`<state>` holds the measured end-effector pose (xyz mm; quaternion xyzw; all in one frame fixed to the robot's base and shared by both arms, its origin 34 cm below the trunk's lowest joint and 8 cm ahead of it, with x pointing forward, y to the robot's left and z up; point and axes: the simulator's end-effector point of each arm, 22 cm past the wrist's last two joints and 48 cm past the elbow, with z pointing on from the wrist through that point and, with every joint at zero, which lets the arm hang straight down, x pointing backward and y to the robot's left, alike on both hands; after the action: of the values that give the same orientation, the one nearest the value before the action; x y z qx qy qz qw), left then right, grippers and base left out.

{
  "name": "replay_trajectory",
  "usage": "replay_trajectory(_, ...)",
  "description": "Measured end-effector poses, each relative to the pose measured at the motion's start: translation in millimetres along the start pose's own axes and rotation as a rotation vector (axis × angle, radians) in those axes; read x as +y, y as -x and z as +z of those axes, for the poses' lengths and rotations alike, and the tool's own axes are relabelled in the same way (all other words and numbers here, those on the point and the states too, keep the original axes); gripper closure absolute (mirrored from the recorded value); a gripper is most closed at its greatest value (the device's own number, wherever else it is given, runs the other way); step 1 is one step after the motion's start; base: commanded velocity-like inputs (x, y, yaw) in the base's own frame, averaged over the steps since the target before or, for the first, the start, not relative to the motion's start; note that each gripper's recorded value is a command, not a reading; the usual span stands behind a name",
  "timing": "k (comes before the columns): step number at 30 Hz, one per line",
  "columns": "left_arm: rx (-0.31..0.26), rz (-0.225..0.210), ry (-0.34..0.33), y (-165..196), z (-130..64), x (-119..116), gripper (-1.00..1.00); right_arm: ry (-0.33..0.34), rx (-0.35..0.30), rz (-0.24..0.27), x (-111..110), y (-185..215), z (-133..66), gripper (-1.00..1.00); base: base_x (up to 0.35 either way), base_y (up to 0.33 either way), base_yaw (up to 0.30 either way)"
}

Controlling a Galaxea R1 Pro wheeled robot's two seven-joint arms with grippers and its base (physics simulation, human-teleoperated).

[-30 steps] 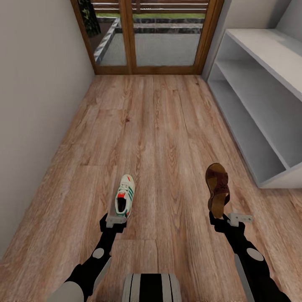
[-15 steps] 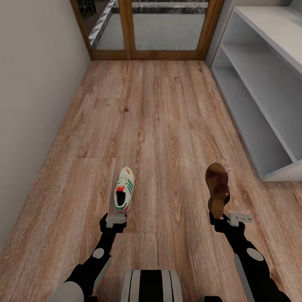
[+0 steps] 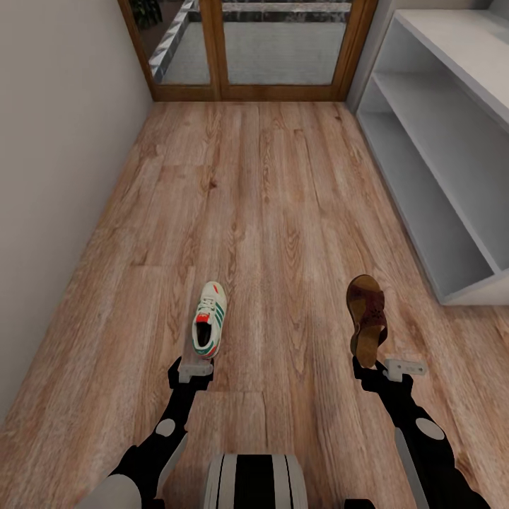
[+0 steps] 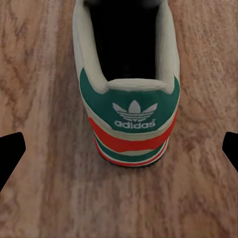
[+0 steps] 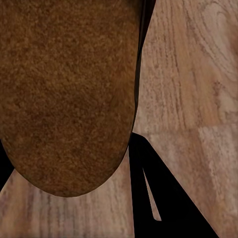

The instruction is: Pick up the two gym shoes and the two sandals from the corridor floor and place them onto the hallstand (shoe rack) in the corridor, making sure they are on the rack and not on the floor. Arrange them so the two gym shoes are next to each other and the two sandals are next to each other.

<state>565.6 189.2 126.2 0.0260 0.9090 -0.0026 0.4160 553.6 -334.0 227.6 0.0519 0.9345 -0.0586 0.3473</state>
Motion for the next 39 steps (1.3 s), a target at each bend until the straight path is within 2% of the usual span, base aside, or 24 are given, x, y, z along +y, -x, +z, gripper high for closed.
replay_trajectory(8,-0.001,0.0,0.0,0.2,-0.1,0.0,-1.0,0.0,0.0,0.0,-0.1,-0.1,-0.2,1.0,0.191,0.0,0.0)
replay_trajectory(32,0.0,0.0,0.0,0.1,0.0,0.0,-1.0,0.0,-0.001,0.0,0.1,0.4,-0.1,1.0,0.041,0.0,0.0)
replay_trajectory(39,0.033,0.0,-0.003,-20.8,1.1,-1.3,-1.0,-0.002,0.033,-0.005,0.0,-17.6,6.1,1.0,0.0,0.0,0.0)
